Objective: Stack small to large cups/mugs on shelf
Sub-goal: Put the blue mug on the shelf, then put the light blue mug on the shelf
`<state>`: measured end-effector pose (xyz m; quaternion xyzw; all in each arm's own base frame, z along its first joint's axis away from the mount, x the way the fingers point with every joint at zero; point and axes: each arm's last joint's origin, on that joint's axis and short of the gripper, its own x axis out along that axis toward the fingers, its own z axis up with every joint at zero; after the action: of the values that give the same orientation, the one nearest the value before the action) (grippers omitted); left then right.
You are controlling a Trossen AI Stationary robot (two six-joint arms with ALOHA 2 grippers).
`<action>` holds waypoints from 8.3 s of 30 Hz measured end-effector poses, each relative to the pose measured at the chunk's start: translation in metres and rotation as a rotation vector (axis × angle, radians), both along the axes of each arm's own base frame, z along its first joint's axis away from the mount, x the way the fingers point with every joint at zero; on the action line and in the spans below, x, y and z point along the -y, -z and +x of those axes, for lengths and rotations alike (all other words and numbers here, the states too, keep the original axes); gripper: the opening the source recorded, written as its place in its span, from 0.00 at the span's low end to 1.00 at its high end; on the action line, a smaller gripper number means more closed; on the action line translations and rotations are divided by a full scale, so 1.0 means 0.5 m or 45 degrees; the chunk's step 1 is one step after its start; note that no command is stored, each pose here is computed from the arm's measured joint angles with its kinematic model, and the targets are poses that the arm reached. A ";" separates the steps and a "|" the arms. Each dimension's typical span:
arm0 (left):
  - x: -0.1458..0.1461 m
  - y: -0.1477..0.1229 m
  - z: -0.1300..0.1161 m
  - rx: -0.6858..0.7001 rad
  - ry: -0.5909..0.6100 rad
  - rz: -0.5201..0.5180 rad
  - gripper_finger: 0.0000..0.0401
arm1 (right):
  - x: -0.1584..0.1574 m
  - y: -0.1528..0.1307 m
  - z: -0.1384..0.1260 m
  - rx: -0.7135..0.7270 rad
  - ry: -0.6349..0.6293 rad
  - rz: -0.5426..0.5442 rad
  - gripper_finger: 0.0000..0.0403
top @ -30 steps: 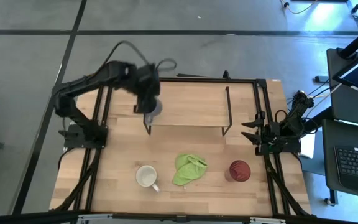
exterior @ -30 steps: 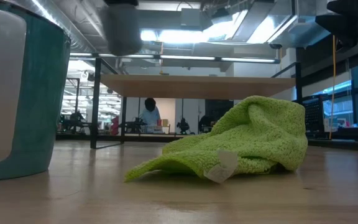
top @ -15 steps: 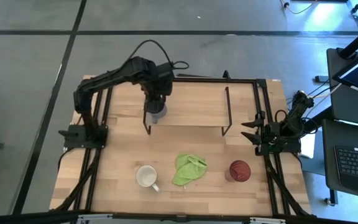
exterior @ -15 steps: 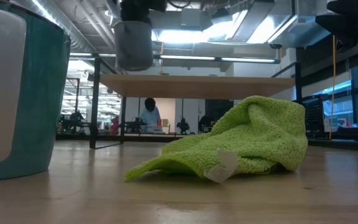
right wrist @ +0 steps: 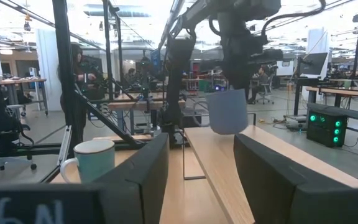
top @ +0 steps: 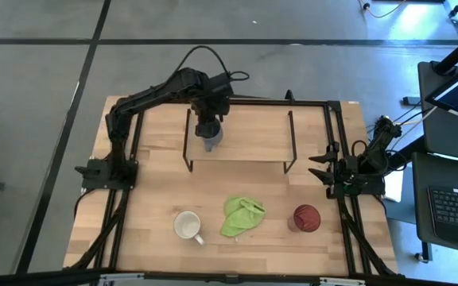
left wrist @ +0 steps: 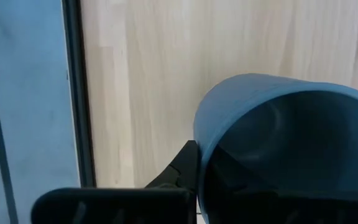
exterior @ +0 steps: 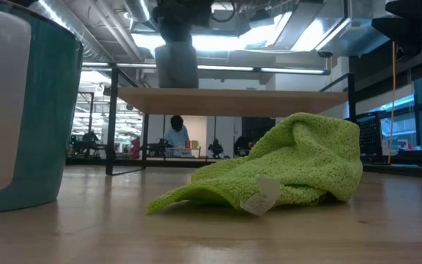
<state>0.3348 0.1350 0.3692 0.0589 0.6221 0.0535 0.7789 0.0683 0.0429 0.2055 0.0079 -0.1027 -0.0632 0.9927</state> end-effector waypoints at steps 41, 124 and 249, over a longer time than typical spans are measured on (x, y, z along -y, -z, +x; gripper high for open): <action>-0.012 -0.004 -0.017 0.002 -0.108 -0.134 0.02 | 0.000 0.000 0.000 0.000 0.000 0.000 0.45; 0.409 0.079 -0.277 -0.223 -0.764 -0.496 0.20 | 0.000 0.000 0.000 -0.003 0.000 -0.003 0.45; 0.567 0.238 -0.159 0.037 -1.143 -0.273 0.21 | 0.000 0.001 0.000 -0.003 0.000 -0.004 0.45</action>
<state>0.2556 -0.1486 0.2501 -0.2980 0.5770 0.3217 0.6890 0.0683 0.0430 0.2052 0.0062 -0.1014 -0.0630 0.9928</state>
